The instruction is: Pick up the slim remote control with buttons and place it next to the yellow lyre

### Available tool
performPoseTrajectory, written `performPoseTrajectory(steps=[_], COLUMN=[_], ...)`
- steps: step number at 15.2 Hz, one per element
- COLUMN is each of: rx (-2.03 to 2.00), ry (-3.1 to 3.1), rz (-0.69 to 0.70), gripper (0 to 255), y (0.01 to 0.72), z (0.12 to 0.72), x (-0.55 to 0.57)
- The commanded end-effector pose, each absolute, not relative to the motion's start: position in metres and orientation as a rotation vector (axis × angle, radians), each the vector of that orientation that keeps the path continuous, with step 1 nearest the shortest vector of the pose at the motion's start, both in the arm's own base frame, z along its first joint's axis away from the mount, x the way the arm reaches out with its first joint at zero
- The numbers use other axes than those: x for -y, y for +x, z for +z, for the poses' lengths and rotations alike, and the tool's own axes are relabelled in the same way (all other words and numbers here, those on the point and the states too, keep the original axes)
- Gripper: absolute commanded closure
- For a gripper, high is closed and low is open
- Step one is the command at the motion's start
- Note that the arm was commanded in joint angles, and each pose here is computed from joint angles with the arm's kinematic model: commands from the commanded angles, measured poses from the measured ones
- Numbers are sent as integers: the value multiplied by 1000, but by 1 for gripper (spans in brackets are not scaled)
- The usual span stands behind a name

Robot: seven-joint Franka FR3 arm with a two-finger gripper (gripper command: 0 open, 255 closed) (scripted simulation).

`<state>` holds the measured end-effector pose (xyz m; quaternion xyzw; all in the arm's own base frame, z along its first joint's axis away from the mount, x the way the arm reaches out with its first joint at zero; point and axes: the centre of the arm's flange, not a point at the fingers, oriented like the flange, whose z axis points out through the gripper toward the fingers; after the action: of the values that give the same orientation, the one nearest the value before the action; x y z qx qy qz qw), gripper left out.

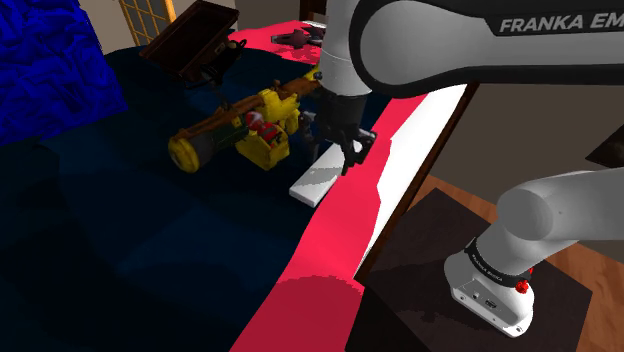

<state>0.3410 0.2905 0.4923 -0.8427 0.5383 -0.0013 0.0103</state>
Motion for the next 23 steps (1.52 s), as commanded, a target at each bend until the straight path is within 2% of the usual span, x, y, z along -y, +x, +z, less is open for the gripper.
performPoseTrajectory(steps=[1, 18, 23], rx=[-1680, -1680, -1680], ry=[-2631, -2631, -2631], rz=[-4, -4, -4], gripper=[255, 255, 255], y=[341, 341, 385], z=[503, 592, 592], x=[-291, -291, -241])
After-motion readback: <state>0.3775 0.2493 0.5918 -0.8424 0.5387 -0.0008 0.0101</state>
